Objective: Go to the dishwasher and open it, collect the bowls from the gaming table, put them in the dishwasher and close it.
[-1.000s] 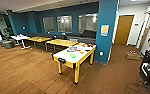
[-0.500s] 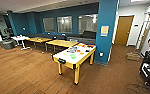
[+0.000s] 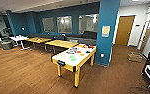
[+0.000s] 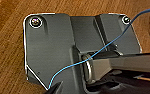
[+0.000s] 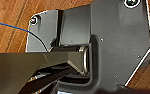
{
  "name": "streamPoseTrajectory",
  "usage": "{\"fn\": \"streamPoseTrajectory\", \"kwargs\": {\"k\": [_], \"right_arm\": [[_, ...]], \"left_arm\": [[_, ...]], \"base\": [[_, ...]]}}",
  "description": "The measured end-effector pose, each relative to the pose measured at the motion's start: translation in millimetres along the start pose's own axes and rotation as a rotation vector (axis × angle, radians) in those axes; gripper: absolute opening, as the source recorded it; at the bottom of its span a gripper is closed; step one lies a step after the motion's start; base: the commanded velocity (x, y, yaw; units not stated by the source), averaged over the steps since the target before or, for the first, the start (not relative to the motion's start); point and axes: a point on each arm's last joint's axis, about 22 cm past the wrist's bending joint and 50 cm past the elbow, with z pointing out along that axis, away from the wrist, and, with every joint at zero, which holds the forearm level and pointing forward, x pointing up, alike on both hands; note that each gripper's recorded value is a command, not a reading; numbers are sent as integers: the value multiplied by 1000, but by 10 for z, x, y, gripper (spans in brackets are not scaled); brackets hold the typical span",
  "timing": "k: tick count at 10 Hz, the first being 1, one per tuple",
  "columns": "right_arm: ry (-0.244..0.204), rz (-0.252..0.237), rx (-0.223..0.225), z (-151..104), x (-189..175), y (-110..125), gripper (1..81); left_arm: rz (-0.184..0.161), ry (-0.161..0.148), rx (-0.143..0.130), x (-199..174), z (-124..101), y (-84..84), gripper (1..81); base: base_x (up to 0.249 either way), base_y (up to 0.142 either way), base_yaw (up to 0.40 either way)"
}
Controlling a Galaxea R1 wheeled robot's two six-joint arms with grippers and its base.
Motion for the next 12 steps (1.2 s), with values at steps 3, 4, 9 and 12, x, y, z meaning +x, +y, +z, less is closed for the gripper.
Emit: {"fn": "streamPoseTrajectory", "kwargs": {"k": [3,4,9,12], "right_arm": [[-4,0,0,0,-9,-1,811],[-3,0,0,-2,-5,4,811],[-4,0,1,5,-6,-13,811],[-4,0,0,4,-6,-9,811]], "left_arm": [[-1,-3,-1,-19,0,6,811],[-1,-4,-3,-24,6,29,811],[0,-3,-3,-18,4,22,811],[-1,-3,-2,-19,2,15,811]], "base": [[192,24,0],[192,75,0],[193,75,0],[192,72,0]]}}
